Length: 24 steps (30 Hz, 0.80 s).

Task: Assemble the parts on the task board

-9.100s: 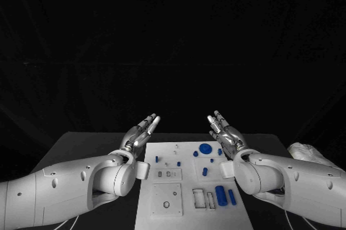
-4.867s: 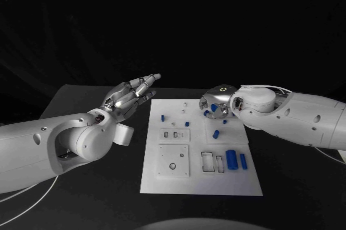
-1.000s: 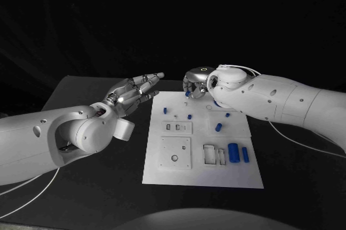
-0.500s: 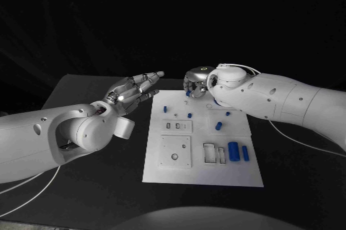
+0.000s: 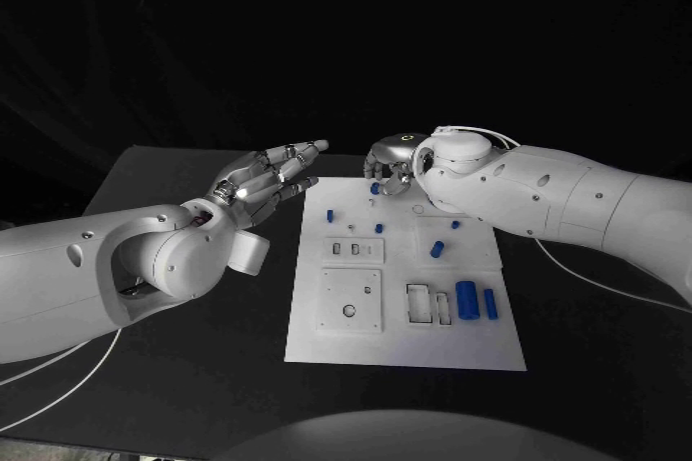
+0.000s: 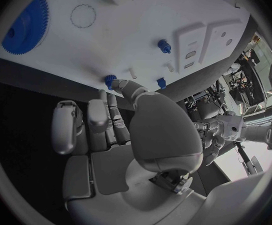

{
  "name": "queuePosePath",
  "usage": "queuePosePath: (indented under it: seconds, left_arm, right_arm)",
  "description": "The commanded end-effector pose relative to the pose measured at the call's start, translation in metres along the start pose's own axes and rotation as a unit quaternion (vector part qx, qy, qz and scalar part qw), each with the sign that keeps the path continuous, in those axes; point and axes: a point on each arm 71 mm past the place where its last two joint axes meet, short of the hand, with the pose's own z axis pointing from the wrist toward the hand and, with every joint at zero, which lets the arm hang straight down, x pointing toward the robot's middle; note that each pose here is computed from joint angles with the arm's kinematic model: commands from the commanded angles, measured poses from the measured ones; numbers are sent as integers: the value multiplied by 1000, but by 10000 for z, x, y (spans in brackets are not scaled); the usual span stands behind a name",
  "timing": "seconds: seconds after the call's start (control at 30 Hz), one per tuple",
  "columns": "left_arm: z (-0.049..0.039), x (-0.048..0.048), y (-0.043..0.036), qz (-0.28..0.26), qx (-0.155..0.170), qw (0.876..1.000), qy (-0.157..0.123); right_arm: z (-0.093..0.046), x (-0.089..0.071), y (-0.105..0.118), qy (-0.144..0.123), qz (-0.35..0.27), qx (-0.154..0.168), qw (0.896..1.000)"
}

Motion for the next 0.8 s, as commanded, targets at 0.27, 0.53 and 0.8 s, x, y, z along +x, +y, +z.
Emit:
queuePosePath:
  seconds: [0.27, 0.53, 0.8]
  left_arm:
    - [12, 3, -5, -4, 1, 1000, 6]
    - [7, 0, -8, -5, 2, 1000, 7]
    - [-28, -50, -21, -5, 4, 1000, 4]
  right_arm:
    - [-29, 29, -27, -3, 6, -5, 1000]
    - [-187, -40, -172, -95, 38, -34, 994]
    - [-693, -155, -447, -170, 79, -60, 980]
